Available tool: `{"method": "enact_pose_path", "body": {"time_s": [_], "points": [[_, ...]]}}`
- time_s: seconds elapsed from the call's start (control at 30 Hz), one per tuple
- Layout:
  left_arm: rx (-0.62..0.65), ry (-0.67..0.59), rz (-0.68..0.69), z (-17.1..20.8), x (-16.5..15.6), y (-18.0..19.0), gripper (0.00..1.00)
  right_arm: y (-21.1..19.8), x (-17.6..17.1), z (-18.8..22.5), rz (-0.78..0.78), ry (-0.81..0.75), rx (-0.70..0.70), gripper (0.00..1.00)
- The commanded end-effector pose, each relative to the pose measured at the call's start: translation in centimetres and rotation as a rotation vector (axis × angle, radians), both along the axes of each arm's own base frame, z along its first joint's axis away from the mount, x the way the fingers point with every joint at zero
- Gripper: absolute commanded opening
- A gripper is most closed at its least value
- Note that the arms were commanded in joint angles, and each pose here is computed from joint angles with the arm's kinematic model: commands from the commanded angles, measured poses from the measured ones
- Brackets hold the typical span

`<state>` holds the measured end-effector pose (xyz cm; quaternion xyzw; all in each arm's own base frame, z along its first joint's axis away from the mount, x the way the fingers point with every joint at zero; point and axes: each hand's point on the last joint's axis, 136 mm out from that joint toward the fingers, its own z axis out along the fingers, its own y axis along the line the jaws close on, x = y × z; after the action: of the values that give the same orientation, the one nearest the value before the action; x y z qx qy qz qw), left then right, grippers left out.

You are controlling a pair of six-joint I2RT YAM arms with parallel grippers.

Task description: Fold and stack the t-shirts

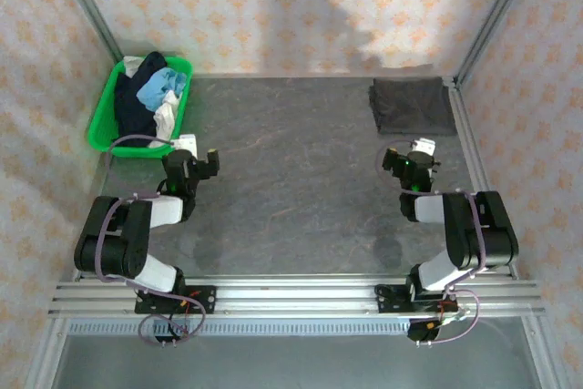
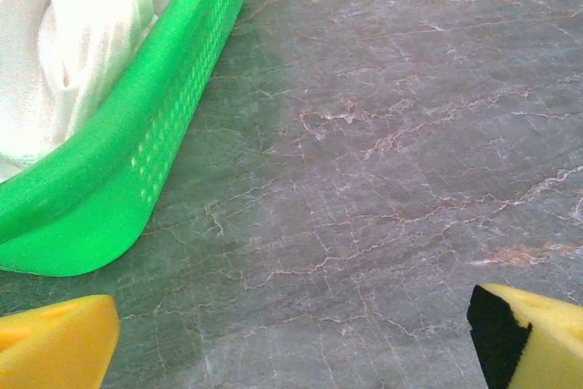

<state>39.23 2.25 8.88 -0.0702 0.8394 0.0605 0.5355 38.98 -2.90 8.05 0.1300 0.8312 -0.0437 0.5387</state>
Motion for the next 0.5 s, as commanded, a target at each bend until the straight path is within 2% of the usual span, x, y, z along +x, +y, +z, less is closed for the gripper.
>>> {"method": "enact_pose_path", "body": {"time_s": [0.0, 0.47], "points": [[0.011, -0.021, -0.006, 0.41, 0.14, 0.05, 1.0, -0.21, 0.26, 0.95, -0.004, -0.037, -0.012, 0.99], [0.01, -0.021, -0.005, 0.41, 0.13, 0.1, 1.0, -0.18, 0.28, 0.95, -0.004, -0.037, -0.011, 0.99]]}}
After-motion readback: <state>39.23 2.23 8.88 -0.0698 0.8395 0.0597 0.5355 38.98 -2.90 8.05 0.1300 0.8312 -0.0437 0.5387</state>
